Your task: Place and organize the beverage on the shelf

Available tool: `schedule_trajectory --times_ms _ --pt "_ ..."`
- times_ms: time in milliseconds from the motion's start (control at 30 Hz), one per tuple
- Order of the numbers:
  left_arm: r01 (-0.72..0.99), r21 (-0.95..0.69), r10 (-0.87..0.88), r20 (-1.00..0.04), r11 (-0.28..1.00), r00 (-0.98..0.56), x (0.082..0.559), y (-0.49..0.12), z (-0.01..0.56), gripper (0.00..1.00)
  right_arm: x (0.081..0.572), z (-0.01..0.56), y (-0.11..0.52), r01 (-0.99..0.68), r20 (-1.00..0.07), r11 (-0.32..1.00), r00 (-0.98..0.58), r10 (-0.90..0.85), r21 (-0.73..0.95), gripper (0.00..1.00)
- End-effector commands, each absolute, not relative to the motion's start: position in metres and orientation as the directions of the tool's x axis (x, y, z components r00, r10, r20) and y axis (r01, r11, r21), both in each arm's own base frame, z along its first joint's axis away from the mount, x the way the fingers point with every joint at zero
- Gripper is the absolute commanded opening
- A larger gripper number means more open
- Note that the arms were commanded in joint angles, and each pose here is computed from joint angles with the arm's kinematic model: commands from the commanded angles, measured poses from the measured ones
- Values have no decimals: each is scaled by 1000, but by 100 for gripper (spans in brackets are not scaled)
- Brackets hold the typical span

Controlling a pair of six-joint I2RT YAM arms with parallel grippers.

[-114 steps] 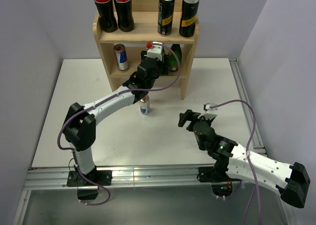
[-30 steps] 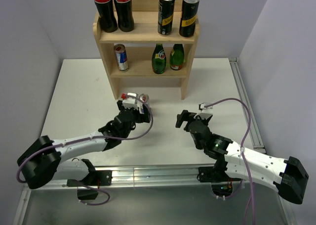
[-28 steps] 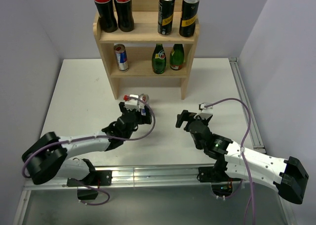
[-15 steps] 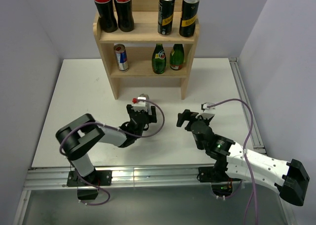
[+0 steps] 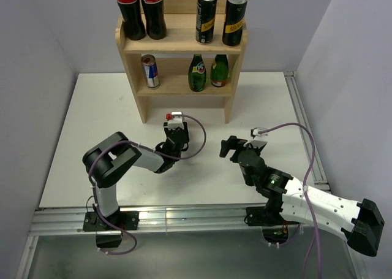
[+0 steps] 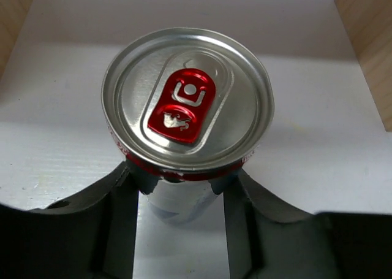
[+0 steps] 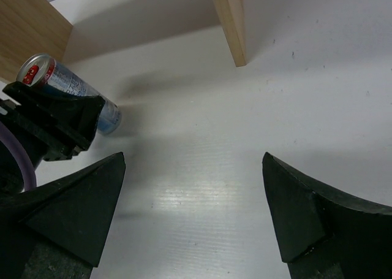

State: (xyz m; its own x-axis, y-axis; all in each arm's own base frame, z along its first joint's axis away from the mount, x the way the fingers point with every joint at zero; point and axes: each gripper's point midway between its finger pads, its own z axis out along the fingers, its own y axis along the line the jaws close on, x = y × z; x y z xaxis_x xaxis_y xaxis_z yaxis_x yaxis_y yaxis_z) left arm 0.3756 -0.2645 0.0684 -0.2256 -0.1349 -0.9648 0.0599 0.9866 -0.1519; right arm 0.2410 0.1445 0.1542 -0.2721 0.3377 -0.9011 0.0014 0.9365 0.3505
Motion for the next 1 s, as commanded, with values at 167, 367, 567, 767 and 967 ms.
schedule_trajectory --times_ms 167,367,567,767,967 --pt "112 -189 -172 -974 976 -144 373 -260 171 0 242 157 142 22 -901 932 -250 356 362 100" --pt "139 -187 -181 -982 972 -55 370 -247 268 0 243 156 144 20 -901 933 -253 352 359 100" --pt "168 -194 -203 -978 967 40 386 -239 343 0 244 156 145 18 -902 935 -259 346 354 100" --pt "155 -168 -182 -979 974 86 424 -237 380 0 244 157 144 20 -901 933 -252 353 360 100" --pt "143 -155 -165 -984 978 63 457 -242 365 0 243 157 142 26 -902 934 -249 352 357 100"
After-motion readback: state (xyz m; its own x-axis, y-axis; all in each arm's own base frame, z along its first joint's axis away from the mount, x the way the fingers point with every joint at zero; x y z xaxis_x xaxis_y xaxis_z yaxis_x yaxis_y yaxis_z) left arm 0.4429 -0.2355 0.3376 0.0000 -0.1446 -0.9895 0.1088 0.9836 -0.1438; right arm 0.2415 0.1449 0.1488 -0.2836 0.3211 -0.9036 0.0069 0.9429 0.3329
